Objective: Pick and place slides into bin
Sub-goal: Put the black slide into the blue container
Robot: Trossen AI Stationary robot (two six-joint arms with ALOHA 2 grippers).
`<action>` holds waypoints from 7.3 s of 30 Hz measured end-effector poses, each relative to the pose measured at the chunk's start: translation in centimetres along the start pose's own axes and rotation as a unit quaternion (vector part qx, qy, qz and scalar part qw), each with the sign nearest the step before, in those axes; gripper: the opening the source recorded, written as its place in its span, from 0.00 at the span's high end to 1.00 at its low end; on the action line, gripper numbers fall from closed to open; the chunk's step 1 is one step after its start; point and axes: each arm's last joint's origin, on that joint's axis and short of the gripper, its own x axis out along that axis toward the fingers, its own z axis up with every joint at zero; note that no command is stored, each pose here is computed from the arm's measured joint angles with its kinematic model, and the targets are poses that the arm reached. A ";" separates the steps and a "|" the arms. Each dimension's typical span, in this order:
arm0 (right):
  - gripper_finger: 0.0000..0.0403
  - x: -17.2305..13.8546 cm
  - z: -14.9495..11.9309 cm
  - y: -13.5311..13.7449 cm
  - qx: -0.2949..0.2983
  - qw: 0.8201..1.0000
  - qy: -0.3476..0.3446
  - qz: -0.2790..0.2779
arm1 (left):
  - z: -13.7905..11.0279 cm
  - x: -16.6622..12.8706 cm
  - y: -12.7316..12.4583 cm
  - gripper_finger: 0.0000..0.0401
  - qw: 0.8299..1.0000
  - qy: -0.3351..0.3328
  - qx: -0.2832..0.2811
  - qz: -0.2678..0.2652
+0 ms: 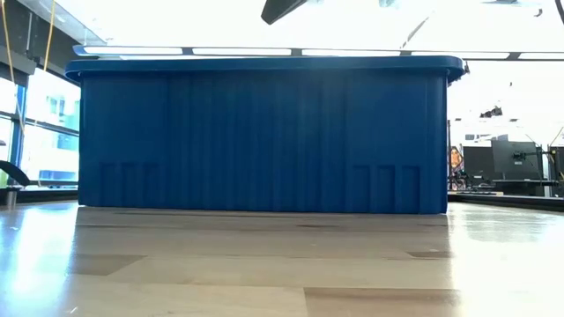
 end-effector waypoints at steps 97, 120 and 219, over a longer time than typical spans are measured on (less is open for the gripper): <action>1.00 0.0 0.3 0.1 0.010 1.000 -0.016 0.003 | 6.7 -11.2 -0.8 1.00 0.912 -0.167 0.195 0.321; 1.00 -0.2 0.5 0.0 0.014 1.000 -0.021 0.002 | 10.2 -21.9 1.9 1.00 0.859 -0.296 0.231 0.347; 1.00 -12.5 -5.3 2.1 0.333 0.919 -0.139 -0.157 | 21.4 -8.0 38.9 0.76 0.944 0.151 0.017 0.292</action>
